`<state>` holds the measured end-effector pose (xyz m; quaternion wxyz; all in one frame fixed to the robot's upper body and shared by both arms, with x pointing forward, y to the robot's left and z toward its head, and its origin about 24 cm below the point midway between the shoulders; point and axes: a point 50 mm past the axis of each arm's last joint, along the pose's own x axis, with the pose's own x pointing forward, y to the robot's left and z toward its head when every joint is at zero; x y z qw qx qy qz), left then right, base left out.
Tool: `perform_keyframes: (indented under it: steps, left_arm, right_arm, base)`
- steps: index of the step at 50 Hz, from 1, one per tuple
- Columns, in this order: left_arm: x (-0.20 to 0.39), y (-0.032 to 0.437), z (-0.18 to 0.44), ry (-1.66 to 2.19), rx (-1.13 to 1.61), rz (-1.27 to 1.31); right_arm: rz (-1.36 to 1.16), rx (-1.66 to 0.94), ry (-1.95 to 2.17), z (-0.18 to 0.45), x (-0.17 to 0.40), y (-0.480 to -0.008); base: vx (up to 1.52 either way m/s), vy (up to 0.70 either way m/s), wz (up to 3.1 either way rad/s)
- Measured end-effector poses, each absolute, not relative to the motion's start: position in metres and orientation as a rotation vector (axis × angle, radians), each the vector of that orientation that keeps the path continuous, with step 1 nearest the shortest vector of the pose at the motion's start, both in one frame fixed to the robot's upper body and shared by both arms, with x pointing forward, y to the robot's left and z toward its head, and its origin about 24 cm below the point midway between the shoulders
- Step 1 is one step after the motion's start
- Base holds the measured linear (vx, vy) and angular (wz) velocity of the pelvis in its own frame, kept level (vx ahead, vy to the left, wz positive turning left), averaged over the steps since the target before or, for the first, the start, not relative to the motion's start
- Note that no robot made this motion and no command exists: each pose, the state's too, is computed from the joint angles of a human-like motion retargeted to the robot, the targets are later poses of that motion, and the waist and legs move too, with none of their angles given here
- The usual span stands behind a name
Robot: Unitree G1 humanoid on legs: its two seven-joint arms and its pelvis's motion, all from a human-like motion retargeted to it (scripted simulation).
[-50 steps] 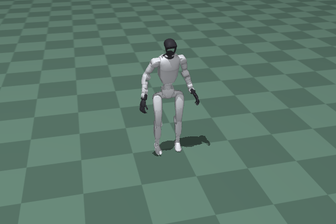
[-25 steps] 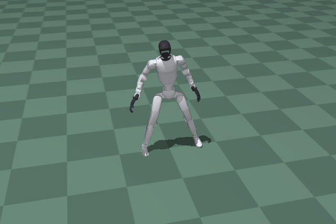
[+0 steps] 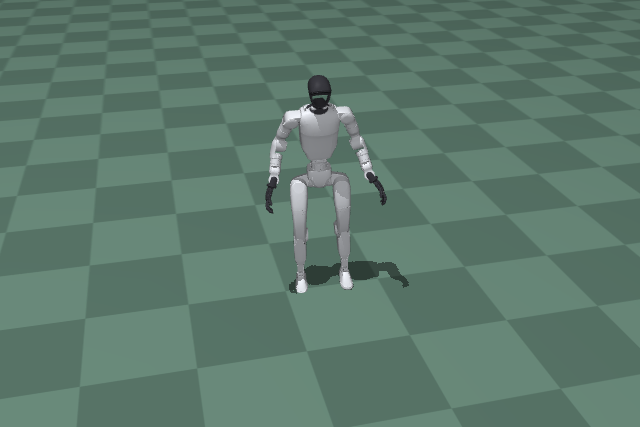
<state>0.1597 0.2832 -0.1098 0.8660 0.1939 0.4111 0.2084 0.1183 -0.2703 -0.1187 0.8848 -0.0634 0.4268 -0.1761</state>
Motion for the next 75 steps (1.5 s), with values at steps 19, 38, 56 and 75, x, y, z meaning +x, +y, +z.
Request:
perform_keyframes:
  steps: [19, 38, 56, 75]
  left_arm:
    - [0.060, 0.249, -0.155, 1.168, 0.478, 0.135]
    - [0.138, 0.302, -0.108, 0.862, 0.705, 0.230]
    - [0.116, 0.283, -0.133, 1.050, 0.443, 0.414]
    - [0.092, 0.292, -0.136, 1.093, 0.475, 0.451]
  right_arm:
    - [-0.497, -0.488, 0.775, -0.065, 0.151, -0.358]
    - [-0.597, -0.352, 1.011, -0.116, 0.084, -0.325]
    - [-0.219, -0.408, 0.701, -0.081, 0.181, -0.285]
    - [-0.313, -0.645, 0.941, -0.097, 0.151, -0.326]
  base:
    - [-0.08, 0.25, -0.29]
    - [-0.13, 0.55, 0.52]
    - [-0.08, 0.35, 0.10]
    - [-0.01, 0.30, -0.14]
